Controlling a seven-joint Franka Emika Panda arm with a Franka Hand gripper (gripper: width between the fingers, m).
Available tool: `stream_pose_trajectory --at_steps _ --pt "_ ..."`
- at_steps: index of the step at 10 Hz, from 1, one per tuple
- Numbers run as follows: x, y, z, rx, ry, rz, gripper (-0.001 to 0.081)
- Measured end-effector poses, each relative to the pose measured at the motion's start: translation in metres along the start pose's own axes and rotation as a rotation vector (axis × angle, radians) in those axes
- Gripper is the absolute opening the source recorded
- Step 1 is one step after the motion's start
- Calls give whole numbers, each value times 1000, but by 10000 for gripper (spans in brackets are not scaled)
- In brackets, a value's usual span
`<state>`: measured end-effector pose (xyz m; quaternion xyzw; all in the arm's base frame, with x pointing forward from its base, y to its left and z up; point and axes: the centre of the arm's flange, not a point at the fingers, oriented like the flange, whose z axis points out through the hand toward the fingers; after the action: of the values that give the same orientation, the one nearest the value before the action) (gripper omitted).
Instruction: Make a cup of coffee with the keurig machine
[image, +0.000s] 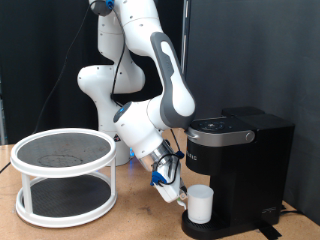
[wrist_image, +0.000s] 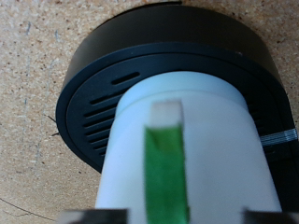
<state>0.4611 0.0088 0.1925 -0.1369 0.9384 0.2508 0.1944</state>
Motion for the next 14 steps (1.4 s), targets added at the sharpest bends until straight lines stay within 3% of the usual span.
stream_pose_trajectory --at_steps 1,2,3,4,5,6,7,8,10,11,14 --pt "0 0 0 0 0 0 214" --pt "0 0 0 -4 -1 1 349" --pt "1 0 -1 -16 0 1 349" --pt "4 0 -4 -31 1 -1 518" --pt "10 -1 -10 -57 9 -14 518" --pt "16 -3 -19 -85 16 -23 673" --pt "21 -4 -28 -103 16 -24 673" --pt "26 -6 -38 -108 6 -21 727" --pt "34 -6 -58 -96 -21 -22 734" --pt "35 -6 -58 -97 -16 -24 734" --pt "36 5 -63 -191 -6 -52 734"
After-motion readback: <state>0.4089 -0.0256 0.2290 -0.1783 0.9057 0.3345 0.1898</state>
